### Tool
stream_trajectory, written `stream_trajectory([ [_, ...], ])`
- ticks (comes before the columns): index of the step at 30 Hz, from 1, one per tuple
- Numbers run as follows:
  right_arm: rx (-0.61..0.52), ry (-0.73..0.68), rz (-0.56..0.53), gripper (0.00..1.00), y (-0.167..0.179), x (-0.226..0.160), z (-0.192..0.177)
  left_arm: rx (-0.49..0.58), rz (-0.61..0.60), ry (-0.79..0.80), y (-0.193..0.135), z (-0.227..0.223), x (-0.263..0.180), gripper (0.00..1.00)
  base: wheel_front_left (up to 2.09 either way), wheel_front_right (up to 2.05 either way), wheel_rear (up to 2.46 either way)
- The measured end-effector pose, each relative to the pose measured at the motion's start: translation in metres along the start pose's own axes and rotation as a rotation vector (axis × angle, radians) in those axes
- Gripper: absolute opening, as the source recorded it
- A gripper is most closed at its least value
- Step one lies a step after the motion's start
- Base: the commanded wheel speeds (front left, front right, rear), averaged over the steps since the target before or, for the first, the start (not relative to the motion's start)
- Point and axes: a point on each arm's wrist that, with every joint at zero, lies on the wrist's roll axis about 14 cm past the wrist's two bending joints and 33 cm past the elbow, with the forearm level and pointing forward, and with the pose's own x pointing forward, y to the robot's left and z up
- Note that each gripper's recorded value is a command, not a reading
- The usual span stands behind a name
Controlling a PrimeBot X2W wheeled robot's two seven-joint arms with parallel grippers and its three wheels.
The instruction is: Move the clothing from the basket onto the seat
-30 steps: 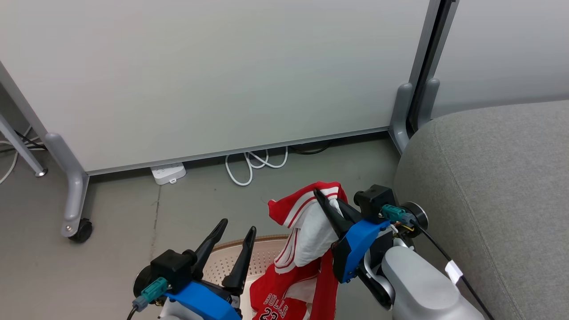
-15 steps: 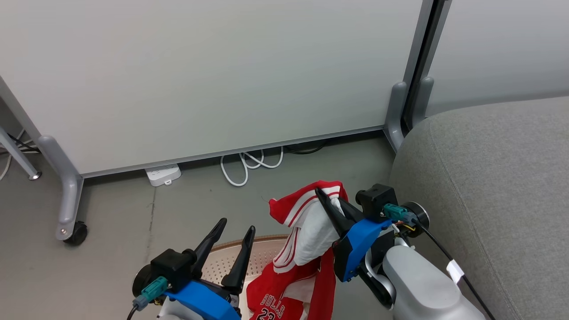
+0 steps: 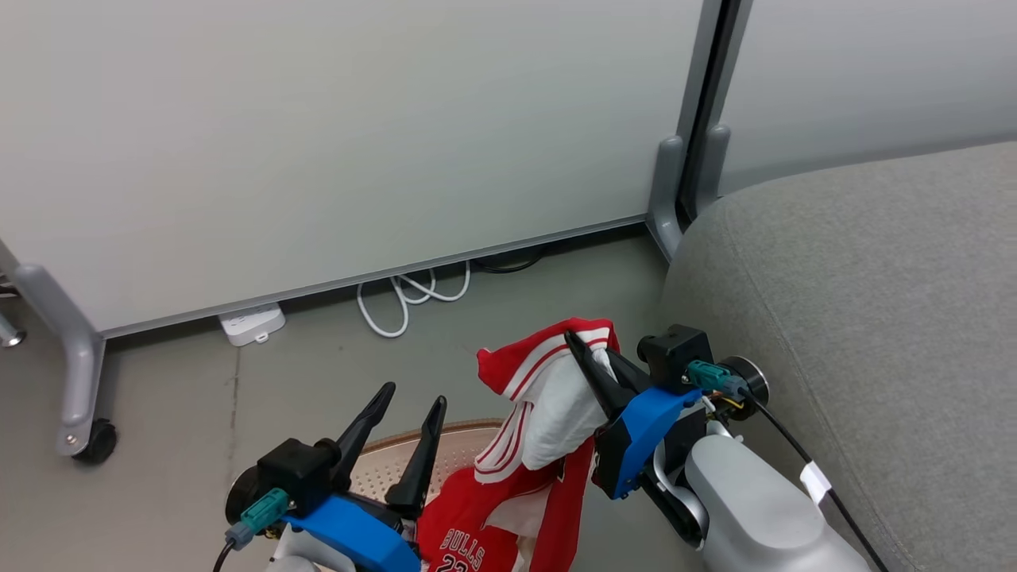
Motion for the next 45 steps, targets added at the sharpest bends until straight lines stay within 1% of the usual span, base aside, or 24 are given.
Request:
stream_trajectory([
  [5,-0.002,0.003,-0.057,0.0,-0.019,-0.013,-0.002,-0.001,-0.053,0.008,-0.014,-0.003,0.013,1.0,0.0,0.0,0.0],
  [19,0.022,0.008,-0.278,0.0,-0.082,-0.072,-0.009,-0.017,-0.27,0.046,-0.082,-0.019,0.05,1.0,0.0,0.0,0.0],
  [25,0.032,0.013,-0.357,0.0,-0.101,-0.096,-0.014,-0.025,-0.344,0.061,-0.106,-0.025,0.06,1.0,0.0,0.0,0.0],
  [33,0.046,0.032,-0.412,0.0,-0.115,-0.11,-0.023,-0.038,-0.408,0.103,-0.123,-0.042,0.065,1.0,0.0,0.0,0.0],
  [37,0.064,0.035,-0.44,0.0,-0.125,-0.111,-0.025,-0.035,-0.416,0.109,-0.121,-0.046,0.069,1.0,0.0,0.0,0.0],
  [40,0.038,0.017,-0.474,0.0,-0.148,-0.103,-0.007,-0.032,-0.423,0.119,-0.118,-0.052,0.073,1.0,0.0,0.0,0.0],
  [43,-0.021,0.0,-0.518,0.0,-0.182,-0.09,0.025,-0.023,-0.426,0.119,-0.109,-0.055,0.081,1.0,0.0,0.0,0.0],
  [45,-0.058,-0.027,-0.553,0.0,-0.209,-0.082,0.054,-0.018,-0.427,0.116,-0.102,-0.058,0.088,1.0,0.0,0.0,0.0],
])
